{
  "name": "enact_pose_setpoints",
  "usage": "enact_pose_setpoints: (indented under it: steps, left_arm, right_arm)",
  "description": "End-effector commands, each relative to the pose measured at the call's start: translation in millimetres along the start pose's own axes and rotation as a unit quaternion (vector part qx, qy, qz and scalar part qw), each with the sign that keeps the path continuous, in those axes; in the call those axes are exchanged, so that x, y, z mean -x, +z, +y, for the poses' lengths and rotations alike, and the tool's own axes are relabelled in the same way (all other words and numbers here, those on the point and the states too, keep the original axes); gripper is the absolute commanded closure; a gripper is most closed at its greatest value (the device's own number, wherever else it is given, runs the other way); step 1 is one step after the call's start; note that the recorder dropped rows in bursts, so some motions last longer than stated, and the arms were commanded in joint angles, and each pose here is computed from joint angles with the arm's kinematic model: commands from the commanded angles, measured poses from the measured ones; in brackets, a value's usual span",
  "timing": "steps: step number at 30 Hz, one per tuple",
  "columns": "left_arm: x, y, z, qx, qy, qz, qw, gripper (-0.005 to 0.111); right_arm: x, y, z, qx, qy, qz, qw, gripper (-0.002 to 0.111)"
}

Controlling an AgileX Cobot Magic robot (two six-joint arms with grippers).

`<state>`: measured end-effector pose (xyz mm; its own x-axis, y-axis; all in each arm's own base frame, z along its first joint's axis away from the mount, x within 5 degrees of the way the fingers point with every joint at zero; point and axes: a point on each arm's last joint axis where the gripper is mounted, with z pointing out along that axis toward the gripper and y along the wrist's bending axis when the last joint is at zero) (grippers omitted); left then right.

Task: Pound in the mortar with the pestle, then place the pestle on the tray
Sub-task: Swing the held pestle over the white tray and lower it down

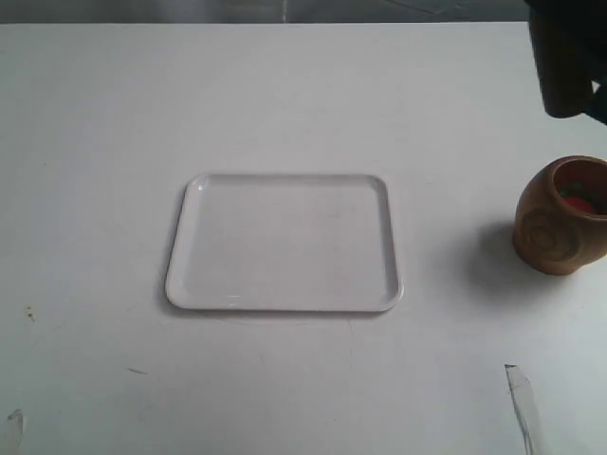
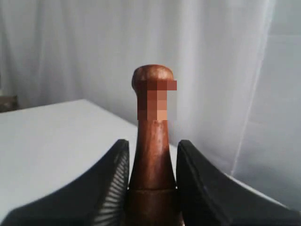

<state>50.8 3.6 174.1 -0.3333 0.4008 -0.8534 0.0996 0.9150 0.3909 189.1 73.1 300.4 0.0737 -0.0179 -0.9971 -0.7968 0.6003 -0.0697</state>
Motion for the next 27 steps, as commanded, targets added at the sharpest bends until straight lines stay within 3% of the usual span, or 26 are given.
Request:
enact_pose_setpoints:
  steps: [1,7,13,19,23,27]
  left_arm:
    - [0,0,-0.6,-0.004,-0.006,-0.004,1.000,0.107]
    - [0,0,-0.6,-0.004,-0.006,-0.004,1.000,0.107]
    - [0,0,-0.6,-0.004,-0.006,-0.004,1.000,0.107]
    - [0,0,-0.6,-0.004,-0.006,-0.004,1.000,0.107]
    - [0,0,-0.6,-0.004,-0.006,-0.004,1.000,0.107]
    - [0,0,-0.6,-0.004,-0.006,-0.004,1.000,0.107]
  right_arm:
    - [11,28,9,0.074,-0.024,0.081,0.994,0.108]
    - [10,89,38,0.085,-0.123,0.185,0.971,0.108]
    - [-7,145,67,0.135,-0.115,0.208,0.962,0.108]
    - [-72,184,65,0.173,-0.086,0.283,0.939,0.108]
    - [-112,195,56,0.134,-0.147,0.334,0.921,0.108]
    - [-121,199,58,0.115,-0.200,0.349,0.908,0.108]
